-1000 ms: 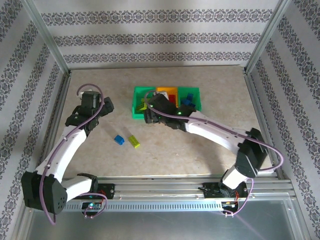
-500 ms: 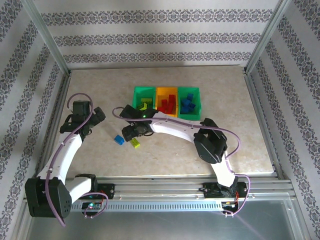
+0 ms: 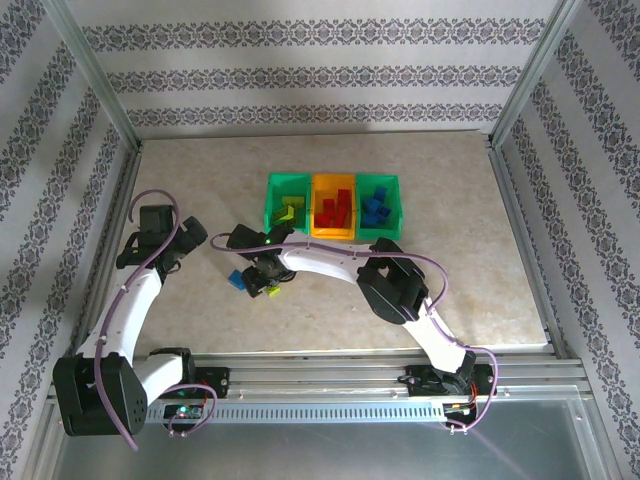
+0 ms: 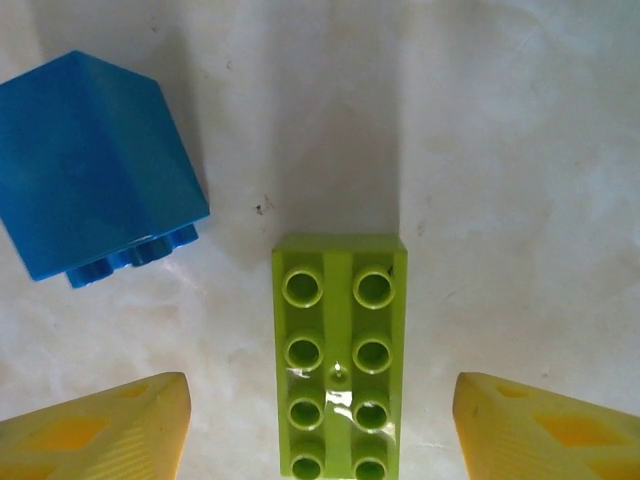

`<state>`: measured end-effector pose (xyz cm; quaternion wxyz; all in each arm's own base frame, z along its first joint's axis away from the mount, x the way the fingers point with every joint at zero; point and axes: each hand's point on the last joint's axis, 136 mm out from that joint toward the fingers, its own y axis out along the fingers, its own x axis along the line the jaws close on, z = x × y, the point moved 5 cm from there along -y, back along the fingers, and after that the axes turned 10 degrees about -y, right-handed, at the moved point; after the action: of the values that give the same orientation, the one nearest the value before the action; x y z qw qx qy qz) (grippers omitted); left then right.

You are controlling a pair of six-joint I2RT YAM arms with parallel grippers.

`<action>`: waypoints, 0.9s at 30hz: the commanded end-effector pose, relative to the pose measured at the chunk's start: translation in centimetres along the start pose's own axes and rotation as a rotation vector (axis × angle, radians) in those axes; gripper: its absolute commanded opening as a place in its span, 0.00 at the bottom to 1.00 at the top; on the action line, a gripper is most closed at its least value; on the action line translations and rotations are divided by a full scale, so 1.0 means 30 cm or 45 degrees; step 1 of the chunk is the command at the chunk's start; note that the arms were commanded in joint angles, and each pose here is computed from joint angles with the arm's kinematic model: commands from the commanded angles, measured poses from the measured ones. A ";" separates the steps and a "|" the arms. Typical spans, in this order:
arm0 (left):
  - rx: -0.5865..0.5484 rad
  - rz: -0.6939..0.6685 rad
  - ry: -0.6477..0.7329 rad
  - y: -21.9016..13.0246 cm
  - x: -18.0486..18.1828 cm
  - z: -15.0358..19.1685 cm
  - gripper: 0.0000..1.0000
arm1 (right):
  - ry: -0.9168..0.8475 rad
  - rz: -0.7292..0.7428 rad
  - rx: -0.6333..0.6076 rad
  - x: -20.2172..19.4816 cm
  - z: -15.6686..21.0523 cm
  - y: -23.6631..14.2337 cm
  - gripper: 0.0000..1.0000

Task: Sort the legos into containers by color
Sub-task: Pick up the lego from the center of the table.

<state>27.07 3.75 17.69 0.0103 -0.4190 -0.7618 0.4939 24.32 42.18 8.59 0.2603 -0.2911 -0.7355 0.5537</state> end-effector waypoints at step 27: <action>0.020 0.003 -0.016 0.000 0.020 0.004 1.00 | -0.008 0.147 -0.113 -0.135 -0.098 -0.096 0.25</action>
<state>26.85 3.81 17.18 0.0095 -0.4167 -0.7561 0.5046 26.47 41.64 7.49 0.2322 -0.3115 -0.7226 0.5718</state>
